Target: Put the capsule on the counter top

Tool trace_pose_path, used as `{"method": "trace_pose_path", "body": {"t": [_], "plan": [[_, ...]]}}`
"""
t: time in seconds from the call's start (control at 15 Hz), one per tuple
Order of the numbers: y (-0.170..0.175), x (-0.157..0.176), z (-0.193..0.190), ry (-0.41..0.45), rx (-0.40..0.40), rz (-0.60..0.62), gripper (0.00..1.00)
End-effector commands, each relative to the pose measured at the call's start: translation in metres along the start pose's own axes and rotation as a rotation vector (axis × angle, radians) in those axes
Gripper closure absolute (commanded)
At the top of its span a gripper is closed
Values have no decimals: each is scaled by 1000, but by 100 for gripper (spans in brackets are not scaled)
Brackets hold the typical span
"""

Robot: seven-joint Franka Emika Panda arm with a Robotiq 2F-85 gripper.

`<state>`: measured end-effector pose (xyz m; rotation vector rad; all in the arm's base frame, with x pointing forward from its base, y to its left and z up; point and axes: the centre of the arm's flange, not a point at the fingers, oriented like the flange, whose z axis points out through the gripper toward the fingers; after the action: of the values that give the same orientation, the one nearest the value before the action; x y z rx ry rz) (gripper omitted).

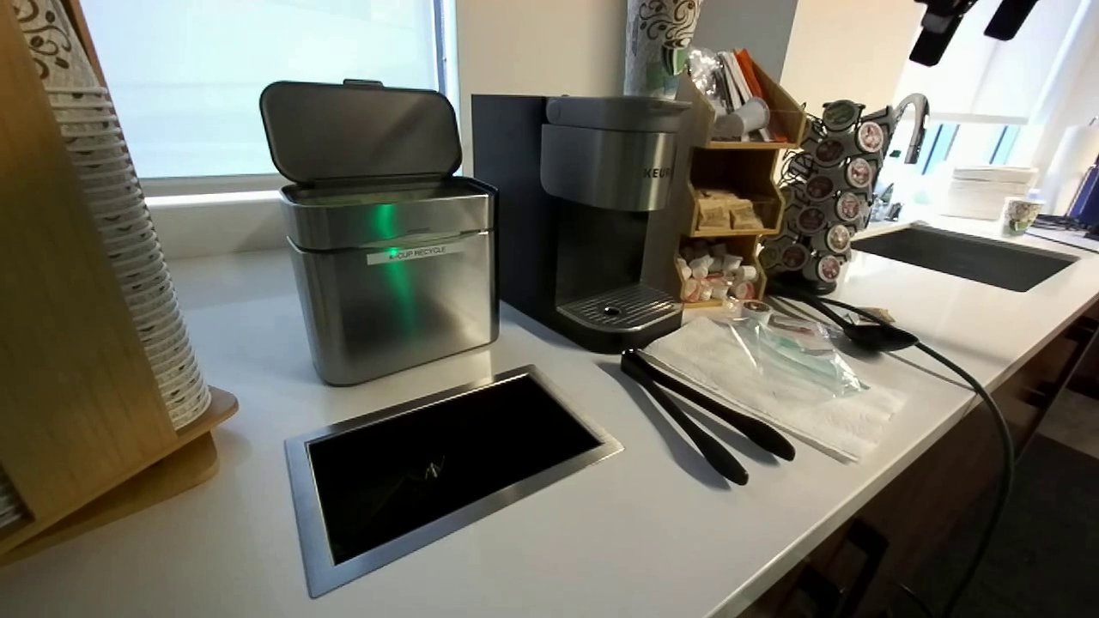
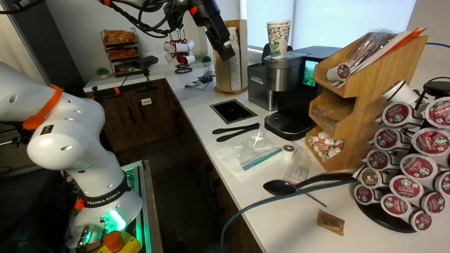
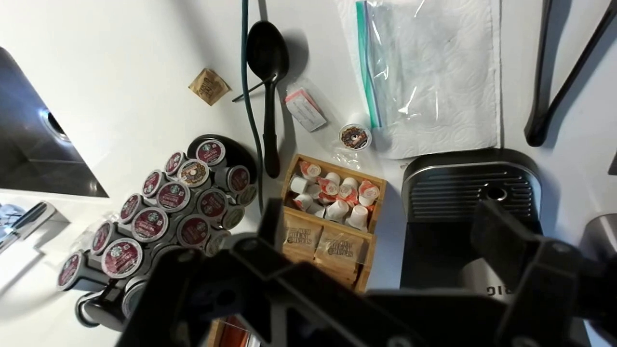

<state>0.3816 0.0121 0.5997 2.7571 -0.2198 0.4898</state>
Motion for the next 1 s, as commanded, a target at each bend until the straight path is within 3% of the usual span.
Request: {"method": "trace_pose_path", "body": {"t": [0.0, 0.07, 0.13, 0.4, 0.47, 0.53, 0.6, 0.93], "plan": [[42, 18, 18, -7, 26, 6, 0], [61, 22, 24, -4, 61, -21, 0], [86, 27, 32, 29, 147, -52, 0], [169, 46, 67, 120, 334, -35, 0], [183, 50, 75, 130, 383, -31, 0], [192, 53, 80, 82, 425, 22, 0], [179, 31, 72, 125, 339, 6, 0], [178, 36, 72, 125, 339, -5, 0]]}}
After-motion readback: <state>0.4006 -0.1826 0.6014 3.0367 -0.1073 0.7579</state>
